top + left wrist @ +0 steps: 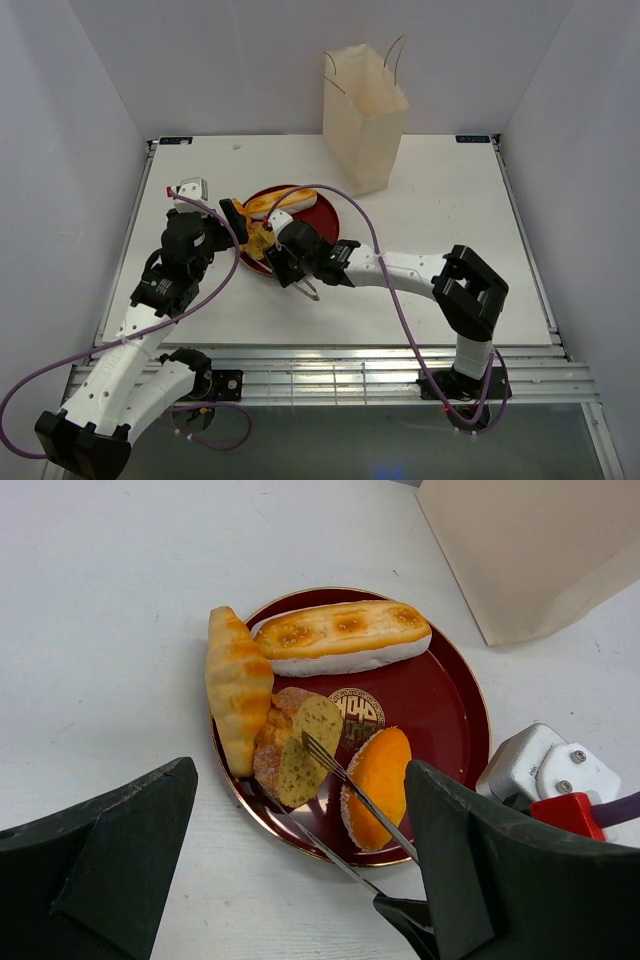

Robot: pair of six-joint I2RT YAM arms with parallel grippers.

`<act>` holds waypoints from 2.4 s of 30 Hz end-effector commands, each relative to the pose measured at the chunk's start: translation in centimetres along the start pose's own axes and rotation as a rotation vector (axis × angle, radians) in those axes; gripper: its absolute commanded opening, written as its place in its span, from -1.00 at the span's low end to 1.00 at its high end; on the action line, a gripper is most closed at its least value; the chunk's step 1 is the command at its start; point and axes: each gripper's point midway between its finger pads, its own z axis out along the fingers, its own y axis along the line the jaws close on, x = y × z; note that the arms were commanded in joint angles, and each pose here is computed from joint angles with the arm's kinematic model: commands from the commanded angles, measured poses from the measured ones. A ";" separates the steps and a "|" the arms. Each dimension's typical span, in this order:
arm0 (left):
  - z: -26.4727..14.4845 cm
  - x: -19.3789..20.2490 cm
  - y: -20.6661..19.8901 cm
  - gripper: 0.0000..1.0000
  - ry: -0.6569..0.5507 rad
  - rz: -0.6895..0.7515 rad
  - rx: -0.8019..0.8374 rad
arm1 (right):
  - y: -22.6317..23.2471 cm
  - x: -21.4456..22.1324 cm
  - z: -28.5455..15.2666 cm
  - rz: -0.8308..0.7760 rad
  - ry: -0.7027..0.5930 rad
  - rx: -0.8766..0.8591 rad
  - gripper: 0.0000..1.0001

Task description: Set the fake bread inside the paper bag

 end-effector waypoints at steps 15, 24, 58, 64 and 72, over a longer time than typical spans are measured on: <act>-0.1 -0.2 -0.5 0.90 -0.005 -0.002 0.027 | 0.6 -2.1 0.6 -0.001 -0.059 0.038 0.13; -0.1 -0.2 -0.5 0.90 -0.005 0.000 0.029 | 0.5 -2.5 -0.1 0.000 -0.073 0.045 0.01; -0.2 -0.4 -0.2 0.89 -0.014 0.000 0.016 | -0.2 -4.8 -5.1 0.016 -0.177 0.060 -0.36; -0.1 -0.3 -0.1 0.89 -0.013 0.003 0.006 | -0.7 -5.0 -6.1 0.026 -0.193 0.076 -0.36; -0.1 -0.3 0.0 0.89 -0.012 0.004 0.000 | -1.5 -5.5 -7.6 0.039 -0.220 0.095 -0.36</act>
